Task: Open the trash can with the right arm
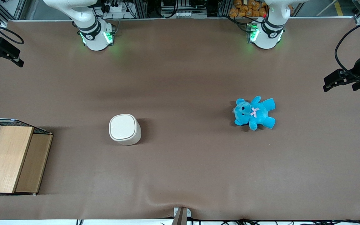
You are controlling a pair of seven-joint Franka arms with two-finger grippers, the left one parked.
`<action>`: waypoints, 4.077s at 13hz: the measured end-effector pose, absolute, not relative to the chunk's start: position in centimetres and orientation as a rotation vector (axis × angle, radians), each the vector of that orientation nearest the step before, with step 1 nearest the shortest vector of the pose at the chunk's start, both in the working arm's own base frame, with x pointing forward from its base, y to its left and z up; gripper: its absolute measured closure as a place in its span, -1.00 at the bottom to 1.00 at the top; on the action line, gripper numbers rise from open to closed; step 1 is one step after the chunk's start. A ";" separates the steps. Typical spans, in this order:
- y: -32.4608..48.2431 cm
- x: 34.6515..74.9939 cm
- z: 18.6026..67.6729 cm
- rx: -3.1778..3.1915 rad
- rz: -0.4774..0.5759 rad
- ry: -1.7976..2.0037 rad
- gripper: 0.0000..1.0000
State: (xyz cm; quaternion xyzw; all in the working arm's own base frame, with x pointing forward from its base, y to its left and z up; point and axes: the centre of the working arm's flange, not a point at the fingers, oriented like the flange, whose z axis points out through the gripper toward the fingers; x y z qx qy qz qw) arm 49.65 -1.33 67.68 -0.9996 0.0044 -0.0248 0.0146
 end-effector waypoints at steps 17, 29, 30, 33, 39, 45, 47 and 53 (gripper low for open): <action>15.8 59.0 49.3 -3.131 0.092 -0.176 -0.37; 21.8 61.6 36.9 -3.181 0.036 -0.347 0.98; 21.8 61.4 36.3 -3.182 0.044 -0.349 0.98; 21.6 61.0 34.8 -3.182 0.038 -0.351 0.98; 21.5 61.2 32.8 -3.187 0.026 -0.361 0.98; 21.4 61.4 31.7 -3.189 0.031 -0.360 0.98; 21.4 61.4 31.7 -3.188 0.029 -0.359 0.98; 21.3 61.4 31.5 -3.187 0.014 -0.357 0.98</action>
